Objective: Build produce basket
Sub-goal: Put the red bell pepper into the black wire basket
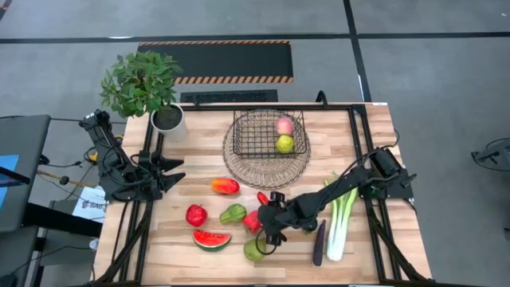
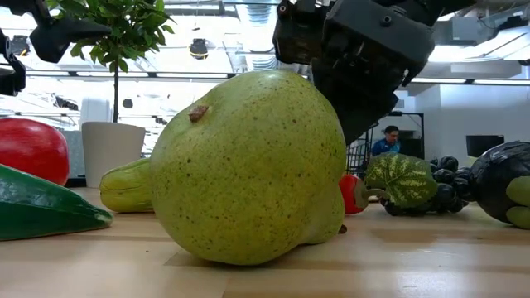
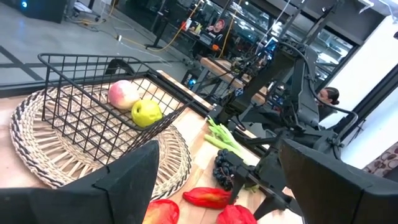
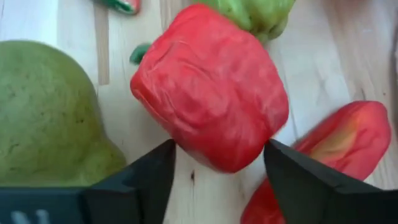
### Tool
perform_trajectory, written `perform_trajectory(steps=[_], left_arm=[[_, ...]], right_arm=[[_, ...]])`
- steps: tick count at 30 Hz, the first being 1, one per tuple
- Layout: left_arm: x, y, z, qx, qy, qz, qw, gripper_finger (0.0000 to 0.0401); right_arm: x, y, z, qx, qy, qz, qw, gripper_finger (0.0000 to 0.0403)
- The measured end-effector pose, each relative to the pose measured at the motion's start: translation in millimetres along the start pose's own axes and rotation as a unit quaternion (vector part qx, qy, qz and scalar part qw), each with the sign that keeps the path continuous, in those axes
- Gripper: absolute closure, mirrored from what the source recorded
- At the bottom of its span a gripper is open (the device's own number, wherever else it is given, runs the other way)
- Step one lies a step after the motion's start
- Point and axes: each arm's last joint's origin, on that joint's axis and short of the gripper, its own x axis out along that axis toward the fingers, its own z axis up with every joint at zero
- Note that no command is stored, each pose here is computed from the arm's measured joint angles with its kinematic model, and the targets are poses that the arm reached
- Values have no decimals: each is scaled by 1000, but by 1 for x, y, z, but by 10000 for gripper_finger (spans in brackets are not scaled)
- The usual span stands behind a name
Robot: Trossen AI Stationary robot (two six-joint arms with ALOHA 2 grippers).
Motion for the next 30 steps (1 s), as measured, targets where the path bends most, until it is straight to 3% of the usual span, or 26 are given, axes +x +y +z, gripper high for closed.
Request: perform_trajectory(steps=[7, 14, 18, 23, 30], left_arm=[[0, 0, 0, 2, 0, 0, 1000, 86], [0, 0, 0, 1, 0, 0, 1000, 86], [0, 0, 0, 1, 0, 0, 1000, 86], [0, 0, 0, 1, 0, 0, 1000, 86], [0, 0, 0, 1, -2, 2, 1000, 86]], right_arm=[[0, -1, 0, -11, 1, -1, 1000, 216], [0, -1, -1, -21, 8, 2, 1000, 236], [-4, 0, 2, -32, 33, 0, 999, 208], [-17, 1, 18, -57, 59, -12, 997, 131], [-33, 3, 52, -149, 16, -4, 989, 60]])
